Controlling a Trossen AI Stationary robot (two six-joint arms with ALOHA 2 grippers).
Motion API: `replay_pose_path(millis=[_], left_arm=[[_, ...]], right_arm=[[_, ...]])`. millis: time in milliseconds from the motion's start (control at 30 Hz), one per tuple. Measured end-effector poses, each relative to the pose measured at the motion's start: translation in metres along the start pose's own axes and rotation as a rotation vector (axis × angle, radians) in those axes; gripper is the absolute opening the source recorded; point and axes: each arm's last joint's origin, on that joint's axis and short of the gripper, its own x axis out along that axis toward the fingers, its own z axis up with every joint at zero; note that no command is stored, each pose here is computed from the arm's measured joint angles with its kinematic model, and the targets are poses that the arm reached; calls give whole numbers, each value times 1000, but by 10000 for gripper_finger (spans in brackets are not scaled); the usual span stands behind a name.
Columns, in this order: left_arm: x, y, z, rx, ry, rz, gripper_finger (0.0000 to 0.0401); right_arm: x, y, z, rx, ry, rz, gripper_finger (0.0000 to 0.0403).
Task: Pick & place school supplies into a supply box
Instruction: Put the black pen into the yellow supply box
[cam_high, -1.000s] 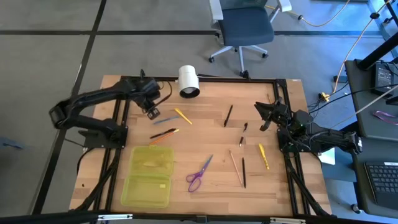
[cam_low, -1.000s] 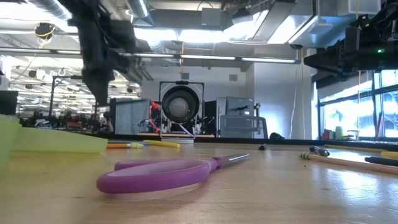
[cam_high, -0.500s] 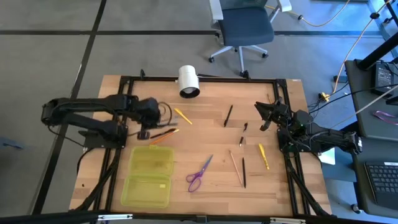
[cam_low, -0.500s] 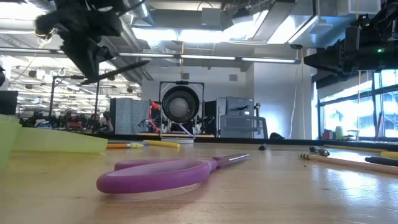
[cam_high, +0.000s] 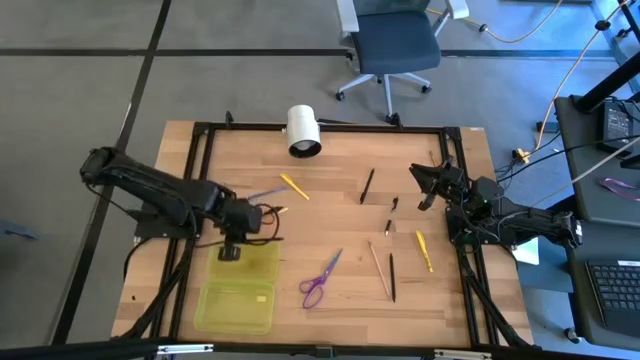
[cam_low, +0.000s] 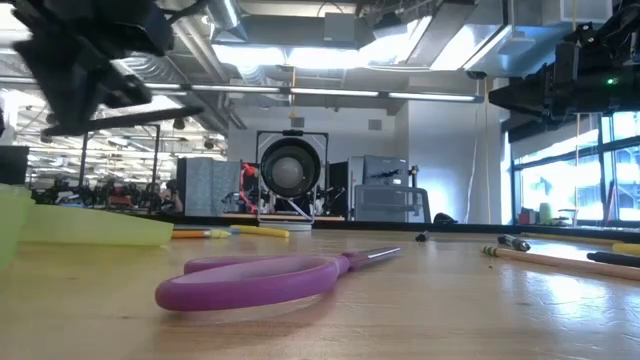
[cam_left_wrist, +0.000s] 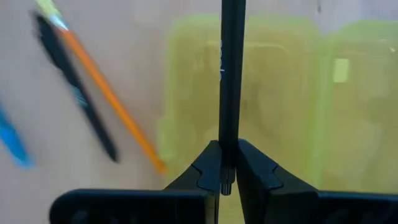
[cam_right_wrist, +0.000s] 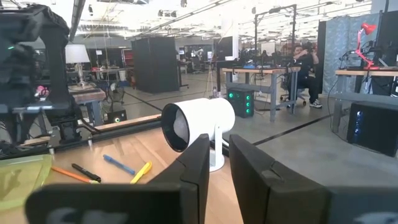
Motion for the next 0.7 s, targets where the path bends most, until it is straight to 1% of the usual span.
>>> replay_pose_path(millis=[100,233,267,367,500,567,700], left_arm=[[10,-14,-1,-79,48,-22,22],[21,-34,-7,-185,101,-20,22],[23,-39,-9,-195,108,-21,22],[28,-58,-13,-176,88,-62,22],[32,-86,-18,-198,33,-146,22],[36,-98,-23,-244,42,-167,22],[49,-115,-37,-345,108,-139,22]], right_arm=[[0,0,0,3,0,0,67],[0,0,0,27,0,0,67],[0,0,0,28,0,0,67],[0,0,0,27,0,0,67],[0,0,0,27,0,0,67],[0,0,0,27,0,0,67],[0,0,0,27,0,1,67]])
